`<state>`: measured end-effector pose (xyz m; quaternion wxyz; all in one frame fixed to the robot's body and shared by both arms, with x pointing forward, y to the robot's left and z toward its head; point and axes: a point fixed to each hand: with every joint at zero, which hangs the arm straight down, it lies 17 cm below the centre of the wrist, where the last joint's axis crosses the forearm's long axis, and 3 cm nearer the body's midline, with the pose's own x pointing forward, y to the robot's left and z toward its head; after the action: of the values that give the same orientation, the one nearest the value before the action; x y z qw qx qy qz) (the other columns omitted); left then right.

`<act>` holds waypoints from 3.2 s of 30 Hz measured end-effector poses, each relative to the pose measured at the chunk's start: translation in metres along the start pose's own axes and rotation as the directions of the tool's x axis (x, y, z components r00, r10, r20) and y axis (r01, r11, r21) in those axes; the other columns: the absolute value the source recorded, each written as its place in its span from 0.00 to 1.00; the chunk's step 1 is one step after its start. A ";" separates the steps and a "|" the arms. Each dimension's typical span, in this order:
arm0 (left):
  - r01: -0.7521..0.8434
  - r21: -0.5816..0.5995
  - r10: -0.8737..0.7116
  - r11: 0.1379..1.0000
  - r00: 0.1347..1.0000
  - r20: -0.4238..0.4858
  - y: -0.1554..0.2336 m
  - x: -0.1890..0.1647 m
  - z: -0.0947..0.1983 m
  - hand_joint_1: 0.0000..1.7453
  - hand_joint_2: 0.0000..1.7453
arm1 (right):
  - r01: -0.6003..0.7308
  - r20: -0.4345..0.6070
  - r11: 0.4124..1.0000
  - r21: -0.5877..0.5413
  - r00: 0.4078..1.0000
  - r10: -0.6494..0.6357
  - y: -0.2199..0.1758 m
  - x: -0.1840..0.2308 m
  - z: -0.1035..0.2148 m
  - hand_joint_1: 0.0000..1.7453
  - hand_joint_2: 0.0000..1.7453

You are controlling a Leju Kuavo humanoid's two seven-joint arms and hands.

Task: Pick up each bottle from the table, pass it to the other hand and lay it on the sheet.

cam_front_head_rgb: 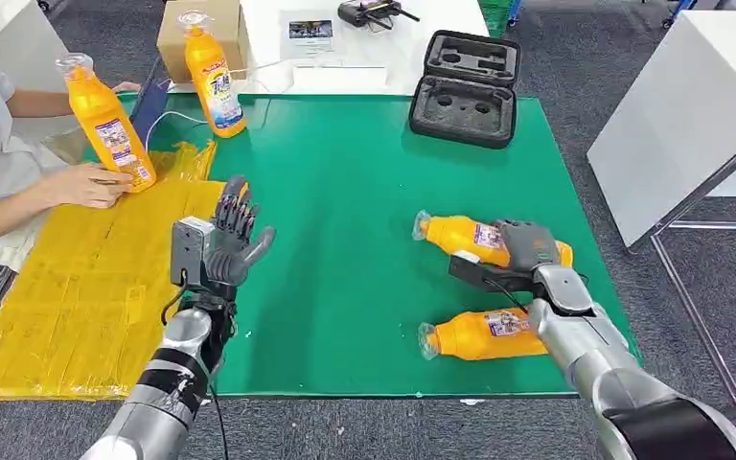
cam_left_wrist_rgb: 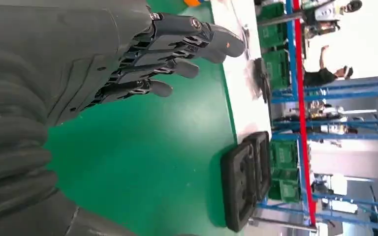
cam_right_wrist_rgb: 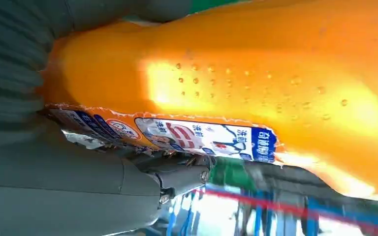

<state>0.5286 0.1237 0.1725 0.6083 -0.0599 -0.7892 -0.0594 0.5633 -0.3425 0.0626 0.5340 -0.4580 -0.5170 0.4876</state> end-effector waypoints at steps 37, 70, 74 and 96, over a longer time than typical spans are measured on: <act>0.058 -0.254 -0.047 0.965 0.998 0.050 -0.116 0.039 -0.022 0.00 1.00 | 0.908 0.441 0.414 -0.069 0.400 -0.804 -0.110 0.229 0.032 1.00 1.00; 0.069 -0.212 -0.060 0.975 0.997 0.048 -0.109 0.036 -0.025 1.00 1.00 | 0.860 0.410 0.440 0.259 0.314 -0.856 -0.061 0.349 0.070 1.00 1.00; 0.073 -0.172 -0.064 0.982 0.996 0.054 -0.100 0.036 -0.026 1.00 1.00 | 0.858 0.405 0.439 0.265 0.315 -0.858 -0.058 0.350 0.071 1.00 1.00; 0.216 0.000 -0.215 0.976 0.971 0.109 -0.062 0.041 -0.033 1.00 1.00 | 0.836 0.439 0.500 0.226 0.371 -0.819 -0.059 0.352 0.078 0.00 0.00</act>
<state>0.5394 0.0582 0.2196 0.5543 0.0194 -0.8224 -0.1265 0.4851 0.0005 0.1618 0.5462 -0.0058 -0.8013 0.2442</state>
